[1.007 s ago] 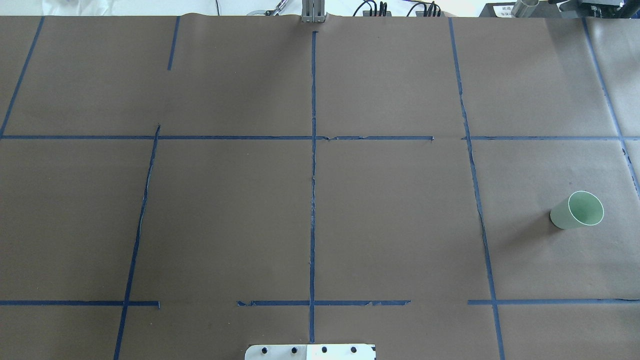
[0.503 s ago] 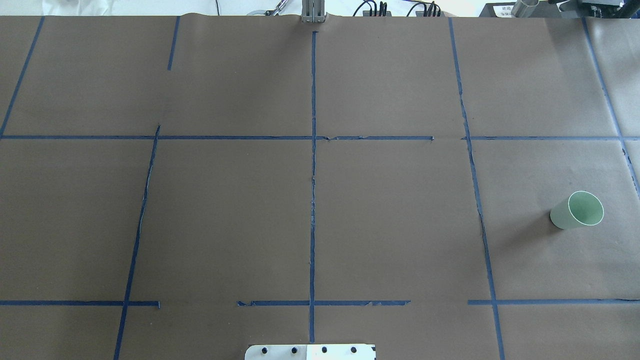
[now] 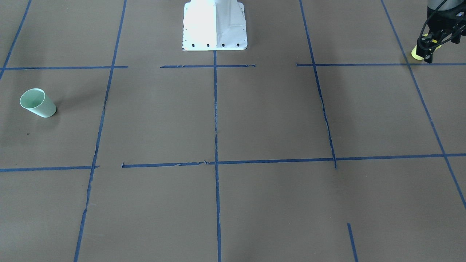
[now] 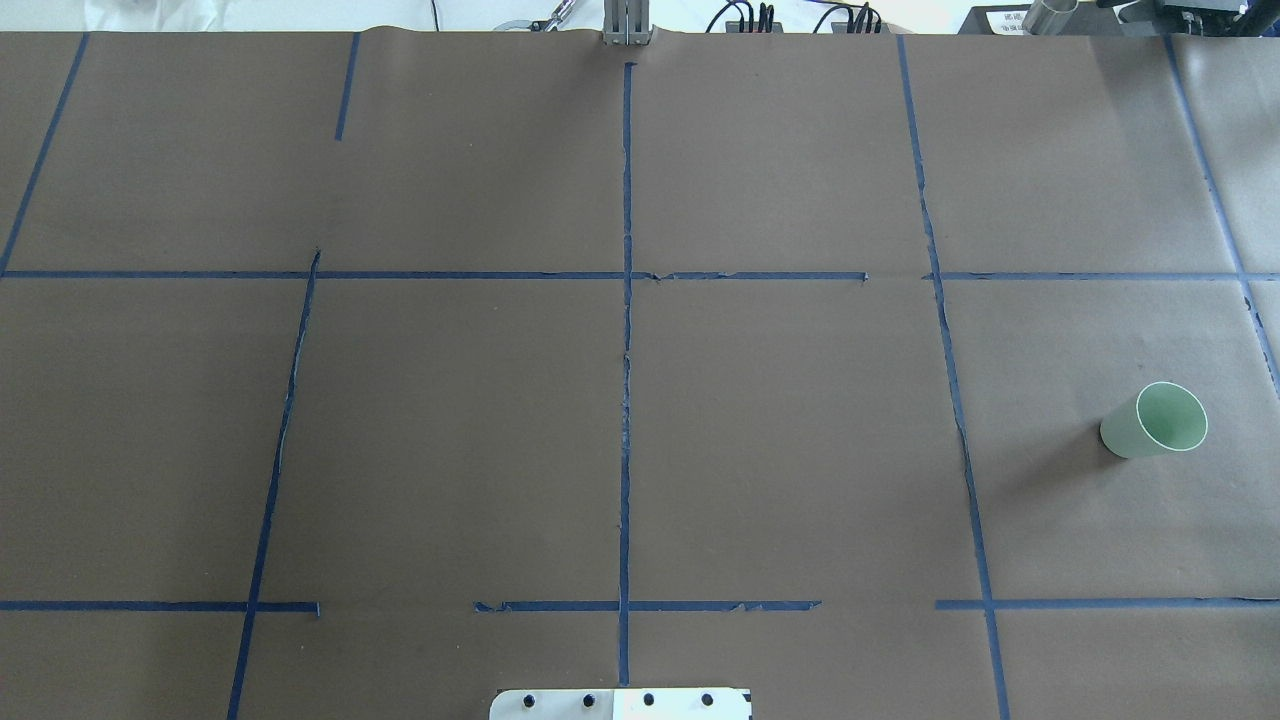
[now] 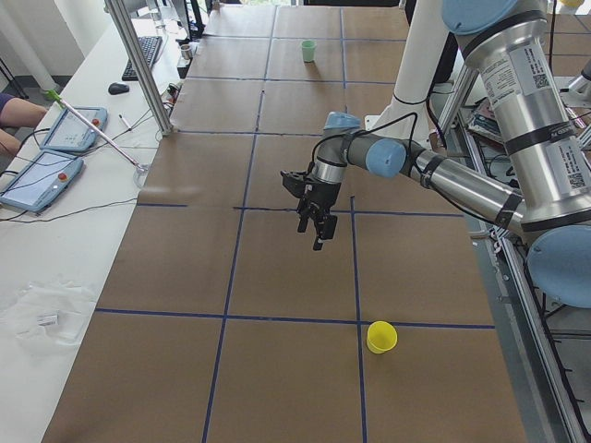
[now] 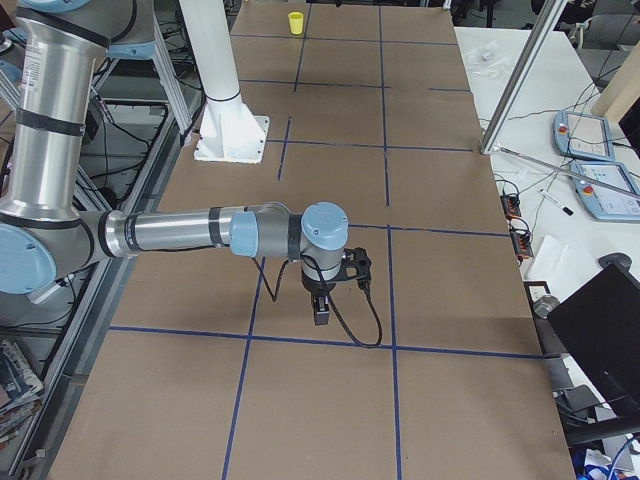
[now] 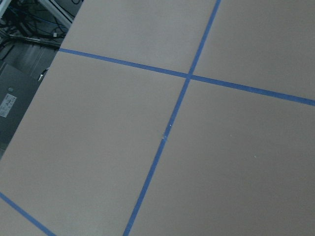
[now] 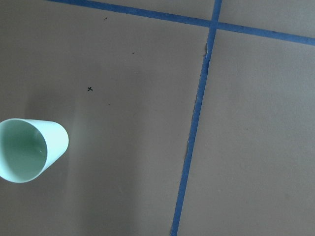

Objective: Transfer and stack yellow cup on green cup

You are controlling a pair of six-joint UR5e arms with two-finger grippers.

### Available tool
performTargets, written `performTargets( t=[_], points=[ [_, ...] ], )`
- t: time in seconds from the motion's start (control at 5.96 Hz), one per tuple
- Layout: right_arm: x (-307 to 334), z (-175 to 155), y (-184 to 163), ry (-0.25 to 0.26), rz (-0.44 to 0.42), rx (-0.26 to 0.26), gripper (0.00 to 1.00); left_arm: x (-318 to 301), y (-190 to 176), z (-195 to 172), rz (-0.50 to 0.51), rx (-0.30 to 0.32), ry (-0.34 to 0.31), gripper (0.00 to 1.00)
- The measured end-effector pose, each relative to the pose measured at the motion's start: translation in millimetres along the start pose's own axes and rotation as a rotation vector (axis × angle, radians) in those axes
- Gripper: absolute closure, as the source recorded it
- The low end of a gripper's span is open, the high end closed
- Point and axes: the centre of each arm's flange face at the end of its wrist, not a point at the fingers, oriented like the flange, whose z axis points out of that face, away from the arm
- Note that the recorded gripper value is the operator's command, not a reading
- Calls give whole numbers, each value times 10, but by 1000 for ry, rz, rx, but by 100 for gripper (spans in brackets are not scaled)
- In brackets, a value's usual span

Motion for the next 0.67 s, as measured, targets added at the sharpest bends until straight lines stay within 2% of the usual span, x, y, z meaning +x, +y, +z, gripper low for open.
performTargets(
  t=[0.34, 0.67],
  points=[
    [-35, -34, 6, -1, -6, 7, 0, 67, 558, 226, -201, 148, -177, 0],
    [-43, -39, 17, -1, -7, 7, 0, 67, 953, 375, -434, 282, -299, 0]
  ],
)
